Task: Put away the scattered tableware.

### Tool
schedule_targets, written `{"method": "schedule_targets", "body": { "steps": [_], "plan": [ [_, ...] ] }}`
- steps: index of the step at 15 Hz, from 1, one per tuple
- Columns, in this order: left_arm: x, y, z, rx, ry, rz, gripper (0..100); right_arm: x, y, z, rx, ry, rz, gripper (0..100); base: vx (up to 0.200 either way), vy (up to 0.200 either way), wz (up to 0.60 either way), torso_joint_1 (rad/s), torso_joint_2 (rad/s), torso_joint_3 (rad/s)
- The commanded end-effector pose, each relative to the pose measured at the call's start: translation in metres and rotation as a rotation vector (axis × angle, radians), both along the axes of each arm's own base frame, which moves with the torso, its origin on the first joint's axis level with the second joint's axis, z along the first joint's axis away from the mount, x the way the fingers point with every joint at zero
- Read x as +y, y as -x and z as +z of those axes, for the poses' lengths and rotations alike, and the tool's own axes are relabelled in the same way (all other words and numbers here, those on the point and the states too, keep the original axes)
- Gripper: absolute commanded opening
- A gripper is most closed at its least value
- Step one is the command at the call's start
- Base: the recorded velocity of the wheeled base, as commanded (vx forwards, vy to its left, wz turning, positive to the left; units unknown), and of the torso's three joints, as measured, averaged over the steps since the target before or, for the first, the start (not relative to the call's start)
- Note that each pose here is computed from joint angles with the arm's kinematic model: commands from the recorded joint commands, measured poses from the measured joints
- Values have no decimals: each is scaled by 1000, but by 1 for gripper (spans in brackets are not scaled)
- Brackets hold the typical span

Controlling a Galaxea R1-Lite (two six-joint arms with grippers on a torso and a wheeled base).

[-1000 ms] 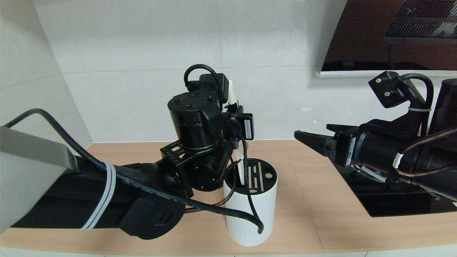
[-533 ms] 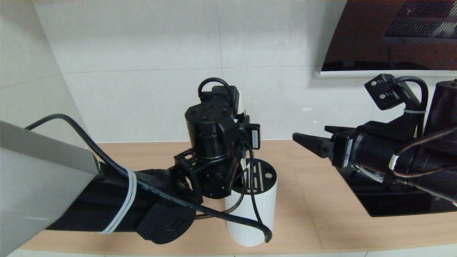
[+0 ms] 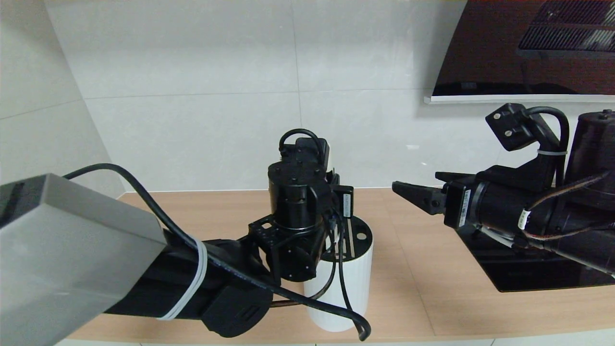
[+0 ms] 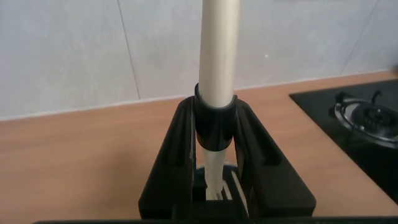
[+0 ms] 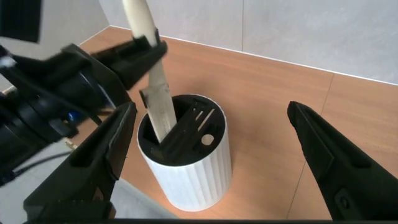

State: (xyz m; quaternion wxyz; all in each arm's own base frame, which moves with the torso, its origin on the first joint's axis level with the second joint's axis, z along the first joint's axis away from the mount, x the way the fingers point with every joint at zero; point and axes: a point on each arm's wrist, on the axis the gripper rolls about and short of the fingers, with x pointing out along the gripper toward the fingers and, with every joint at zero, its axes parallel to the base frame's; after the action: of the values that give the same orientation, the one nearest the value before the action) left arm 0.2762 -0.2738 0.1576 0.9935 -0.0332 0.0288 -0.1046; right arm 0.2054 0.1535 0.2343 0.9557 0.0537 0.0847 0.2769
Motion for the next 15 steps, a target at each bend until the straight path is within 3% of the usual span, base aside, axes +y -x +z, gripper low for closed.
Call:
{"method": "schedule_targets", "body": {
  "steps": [1, 5, 10, 11, 15],
  "plan": [
    [-4, -3, -15, 27, -25, 0, 0, 1, -1, -1, 3, 2, 1, 100, 0, 0, 0, 0, 0, 0],
    [-7, -6, -33, 63, -55, 0, 0, 1, -1, -1, 4, 3, 1, 100, 0, 0, 0, 0, 0, 0],
    [-8, -6, -35, 67, -60, -1, 0, 2, -3, -4, 11, 9, 1, 100, 0, 0, 0, 0, 0, 0],
    [-8, -6, -35, 68, -57, -1, 100, 2, -3, -4, 11, 9, 1, 100, 0, 0, 0, 0, 0, 0],
    [-8, -5, -34, 66, -51, -4, 100, 2, -3, -4, 11, 9, 1, 100, 0, 0, 0, 0, 0, 0]
  ]
}}
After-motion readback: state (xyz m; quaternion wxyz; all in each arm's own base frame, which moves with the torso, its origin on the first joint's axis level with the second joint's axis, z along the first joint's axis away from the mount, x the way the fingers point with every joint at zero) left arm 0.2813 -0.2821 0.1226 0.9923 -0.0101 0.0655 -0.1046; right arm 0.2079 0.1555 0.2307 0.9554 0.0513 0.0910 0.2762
